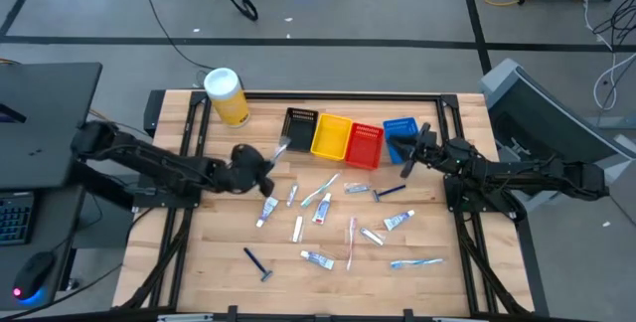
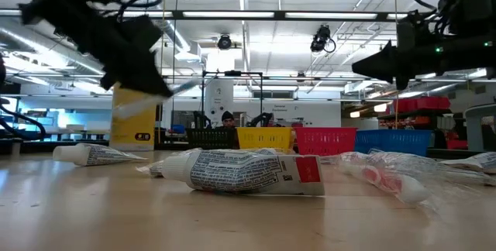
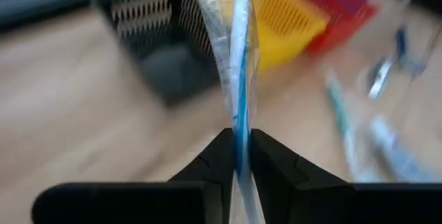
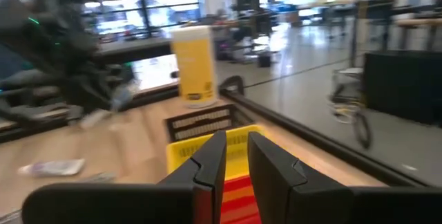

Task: Pick & Place Travel size toiletries
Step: Put the blue toothbrush into the black bin, then put the white toothpaste into the yellow bin

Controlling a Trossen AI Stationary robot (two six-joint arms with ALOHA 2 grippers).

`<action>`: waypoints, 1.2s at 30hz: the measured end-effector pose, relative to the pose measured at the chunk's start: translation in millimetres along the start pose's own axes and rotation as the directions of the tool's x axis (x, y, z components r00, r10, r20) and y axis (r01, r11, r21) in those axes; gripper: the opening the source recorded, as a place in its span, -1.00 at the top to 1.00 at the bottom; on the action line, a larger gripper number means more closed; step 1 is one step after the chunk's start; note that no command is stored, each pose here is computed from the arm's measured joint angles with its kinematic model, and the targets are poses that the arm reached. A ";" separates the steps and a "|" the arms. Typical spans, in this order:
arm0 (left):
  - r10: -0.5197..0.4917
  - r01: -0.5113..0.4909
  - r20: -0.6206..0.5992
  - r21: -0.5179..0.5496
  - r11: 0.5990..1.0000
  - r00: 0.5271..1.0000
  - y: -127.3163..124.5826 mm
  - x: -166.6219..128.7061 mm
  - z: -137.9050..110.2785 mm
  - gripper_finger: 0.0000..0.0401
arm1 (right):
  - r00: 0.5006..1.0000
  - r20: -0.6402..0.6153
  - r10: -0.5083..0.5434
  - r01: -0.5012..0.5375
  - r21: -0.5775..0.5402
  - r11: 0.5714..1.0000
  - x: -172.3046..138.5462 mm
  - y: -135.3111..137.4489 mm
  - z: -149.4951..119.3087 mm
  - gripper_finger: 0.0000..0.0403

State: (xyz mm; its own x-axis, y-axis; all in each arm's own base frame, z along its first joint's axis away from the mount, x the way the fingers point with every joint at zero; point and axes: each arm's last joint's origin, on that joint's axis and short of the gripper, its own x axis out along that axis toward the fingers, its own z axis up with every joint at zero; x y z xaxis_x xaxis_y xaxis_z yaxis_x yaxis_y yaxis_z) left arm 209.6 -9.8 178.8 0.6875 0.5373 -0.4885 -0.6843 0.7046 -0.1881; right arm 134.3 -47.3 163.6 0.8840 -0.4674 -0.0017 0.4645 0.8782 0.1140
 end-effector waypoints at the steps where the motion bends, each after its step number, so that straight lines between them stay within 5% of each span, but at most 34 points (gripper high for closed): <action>1: -0.003 0.003 0.018 0.001 1.000 1.000 0.1 2.9 9.0 0.76 | 1.000 0.002 -0.011 0.011 0.000 1.000 0.0 -0.3 0.1 0.64; 6: -0.037 0.036 0.119 0.013 0.999 0.992 4.3 19.4 54.0 0.82 | 1.000 0.004 -0.029 0.029 -0.045 0.999 0.0 -0.8 0.2 0.64; 12: -0.092 0.082 0.104 0.091 0.992 0.990 11.0 59.7 80.8 0.75 | 0.986 0.045 -0.159 0.161 -0.061 0.985 -0.4 -4.4 3.2 0.64; 23: 0.000 0.003 -0.091 0.035 0.999 0.996 31.3 153.7 76.7 0.75 | 0.988 0.053 -0.147 0.153 -0.143 0.978 -0.1 -3.9 4.0 0.64; 36: 0.098 -0.094 -0.108 0.047 0.995 0.989 45.3 163.3 74.6 0.50 | 0.990 -0.052 -0.134 0.125 -0.142 0.982 2.4 -4.1 -7.7 0.64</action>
State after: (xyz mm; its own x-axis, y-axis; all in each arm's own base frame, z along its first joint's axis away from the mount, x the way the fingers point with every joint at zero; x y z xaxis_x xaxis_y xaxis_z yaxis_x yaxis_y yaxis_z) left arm 309.0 144.4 154.0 0.5868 0.5507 -0.5936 -0.7334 0.6722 -0.1015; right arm 134.9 -51.3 155.5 0.8153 -0.5749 -0.0685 0.5744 0.8181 -0.0291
